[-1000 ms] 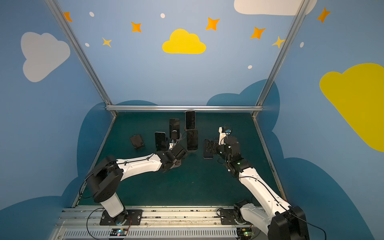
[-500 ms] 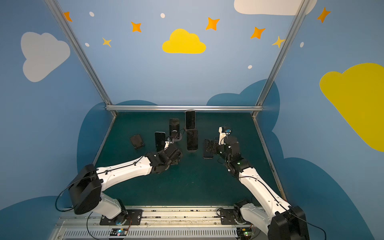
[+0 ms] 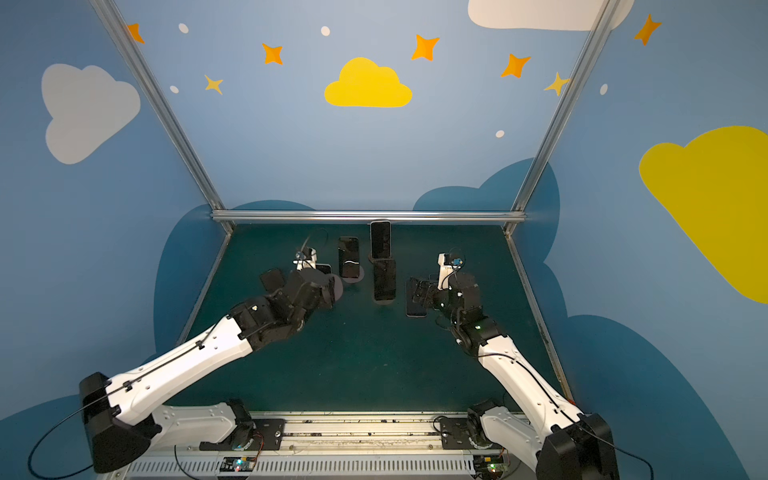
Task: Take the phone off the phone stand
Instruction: 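Close the left gripper on the empty grey stand, then carry the grey stand with the left gripper toward the far side wall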
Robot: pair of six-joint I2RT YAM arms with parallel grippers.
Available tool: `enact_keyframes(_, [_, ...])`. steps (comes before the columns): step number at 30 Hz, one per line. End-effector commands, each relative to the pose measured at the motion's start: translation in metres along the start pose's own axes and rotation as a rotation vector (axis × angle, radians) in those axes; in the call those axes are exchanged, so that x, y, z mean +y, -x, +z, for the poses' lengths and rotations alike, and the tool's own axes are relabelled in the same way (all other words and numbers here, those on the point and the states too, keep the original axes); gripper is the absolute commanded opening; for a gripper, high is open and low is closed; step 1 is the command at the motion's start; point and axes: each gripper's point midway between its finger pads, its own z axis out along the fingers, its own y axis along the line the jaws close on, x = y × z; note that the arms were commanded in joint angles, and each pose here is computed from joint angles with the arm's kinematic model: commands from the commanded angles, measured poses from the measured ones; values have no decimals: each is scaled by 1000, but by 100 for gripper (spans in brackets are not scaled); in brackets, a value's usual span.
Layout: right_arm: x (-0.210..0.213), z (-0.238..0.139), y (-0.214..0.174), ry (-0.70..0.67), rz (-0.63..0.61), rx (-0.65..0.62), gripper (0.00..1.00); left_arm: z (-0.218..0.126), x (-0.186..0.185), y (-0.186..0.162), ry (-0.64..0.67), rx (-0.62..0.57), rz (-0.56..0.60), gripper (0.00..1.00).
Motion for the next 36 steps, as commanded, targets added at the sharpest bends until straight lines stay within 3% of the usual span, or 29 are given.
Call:
enact_keyframes(1, [0, -4, 0, -1, -4, -9, 89, 11, 26, 32, 24, -40, -57, 47])
enact_keyframes(10, [-2, -3, -1, -11, -6, -10, 89, 82, 79, 98, 108, -57, -169, 47])
enact_keyframes(15, [-7, -1, -2, -37, -9, -10, 89, 142, 100, 108, 169, -47, -192, 48])
enact_keyframes(23, [-11, -1, 1, -58, -13, -25, 89, 222, 125, 84, 227, 71, -207, 48])
enact_keyframes(36, [-18, 13, -11, -81, 1, 25, 89, 284, 143, 23, 292, 272, -215, 48])
